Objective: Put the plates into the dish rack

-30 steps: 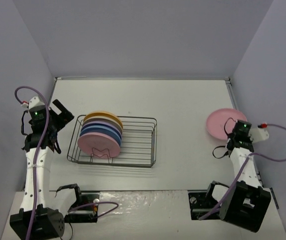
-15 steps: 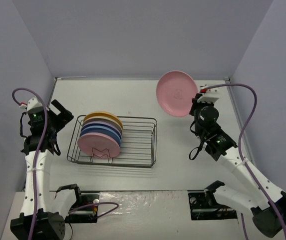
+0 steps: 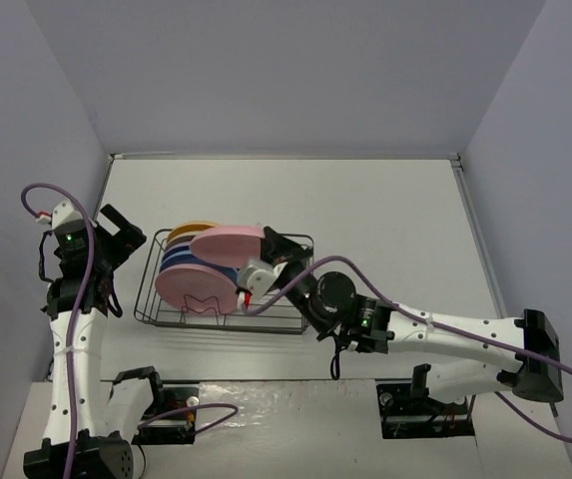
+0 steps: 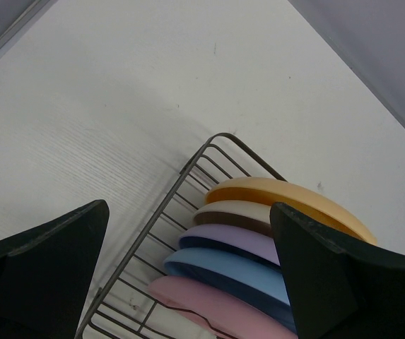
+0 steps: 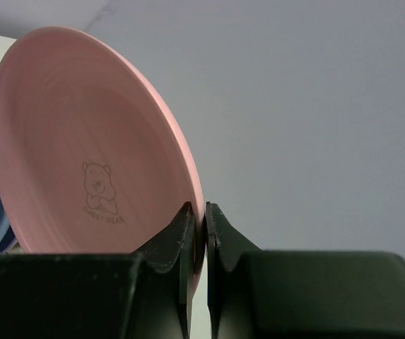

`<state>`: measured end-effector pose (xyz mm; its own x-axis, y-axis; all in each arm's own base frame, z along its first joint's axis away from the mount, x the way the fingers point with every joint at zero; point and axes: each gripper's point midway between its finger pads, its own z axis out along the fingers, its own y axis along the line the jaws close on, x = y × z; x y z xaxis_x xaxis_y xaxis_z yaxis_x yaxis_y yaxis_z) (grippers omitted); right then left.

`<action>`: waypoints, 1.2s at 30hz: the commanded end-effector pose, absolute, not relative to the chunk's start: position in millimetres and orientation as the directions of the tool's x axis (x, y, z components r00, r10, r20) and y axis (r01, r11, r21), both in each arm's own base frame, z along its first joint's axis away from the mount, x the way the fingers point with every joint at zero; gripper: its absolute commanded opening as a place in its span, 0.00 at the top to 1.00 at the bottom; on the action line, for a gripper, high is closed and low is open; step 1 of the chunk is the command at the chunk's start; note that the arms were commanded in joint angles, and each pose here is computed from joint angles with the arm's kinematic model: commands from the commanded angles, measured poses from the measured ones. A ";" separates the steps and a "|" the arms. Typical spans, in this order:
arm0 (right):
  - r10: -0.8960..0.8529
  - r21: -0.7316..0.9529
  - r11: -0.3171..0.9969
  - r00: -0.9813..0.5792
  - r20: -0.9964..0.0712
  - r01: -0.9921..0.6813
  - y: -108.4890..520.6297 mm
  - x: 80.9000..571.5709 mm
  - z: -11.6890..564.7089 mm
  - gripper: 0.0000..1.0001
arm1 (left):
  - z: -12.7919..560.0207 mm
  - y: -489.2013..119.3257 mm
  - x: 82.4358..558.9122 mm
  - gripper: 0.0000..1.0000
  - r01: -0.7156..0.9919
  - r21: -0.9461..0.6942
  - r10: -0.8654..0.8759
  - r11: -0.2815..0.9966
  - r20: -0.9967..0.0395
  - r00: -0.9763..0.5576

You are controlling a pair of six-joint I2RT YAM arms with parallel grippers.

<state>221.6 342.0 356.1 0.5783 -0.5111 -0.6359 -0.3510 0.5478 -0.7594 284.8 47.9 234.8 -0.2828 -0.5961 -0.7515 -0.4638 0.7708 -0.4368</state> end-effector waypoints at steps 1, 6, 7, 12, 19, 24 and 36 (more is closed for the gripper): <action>-0.420 -0.792 0.561 0.742 -0.523 -0.241 363.4 192.4 422.4 1.00 | 244.7 51.3 291.3 0.03 -0.461 -0.474 -0.615 0.750 -0.756 -0.223; -0.379 -0.807 0.531 0.779 -0.500 -0.259 378.6 180.6 425.4 1.00 | 240.4 51.6 293.6 0.03 -0.468 -0.470 -0.619 0.749 -0.749 -0.238; -0.357 -0.801 0.531 0.784 -0.508 -0.277 382.0 177.3 426.0 1.00 | 240.1 52.1 293.5 0.03 -0.469 -0.468 -0.618 0.749 -0.750 -0.238; -0.300 -0.771 0.538 0.778 -0.552 -0.340 401.4 167.3 417.2 1.00 | 239.2 53.9 292.3 0.03 -0.477 -0.459 -0.613 0.750 -0.754 -0.237; -0.331 -0.700 0.657 0.727 -0.602 -0.280 418.1 163.0 401.8 1.00 | 241.6 58.8 290.9 0.03 -0.502 -0.450 -0.615 0.738 -0.755 -0.227; -0.422 -0.694 0.696 0.676 -0.603 -0.185 426.1 166.1 379.3 1.00 | 244.5 71.8 280.8 0.03 -0.571 -0.430 -0.620 0.699 -0.762 -0.185; -0.494 -0.691 0.713 0.618 -0.611 -0.114 431.3 174.0 360.4 1.00 | 252.5 80.2 270.2 0.03 -0.601 -0.411 -0.605 0.686 -0.781 -0.157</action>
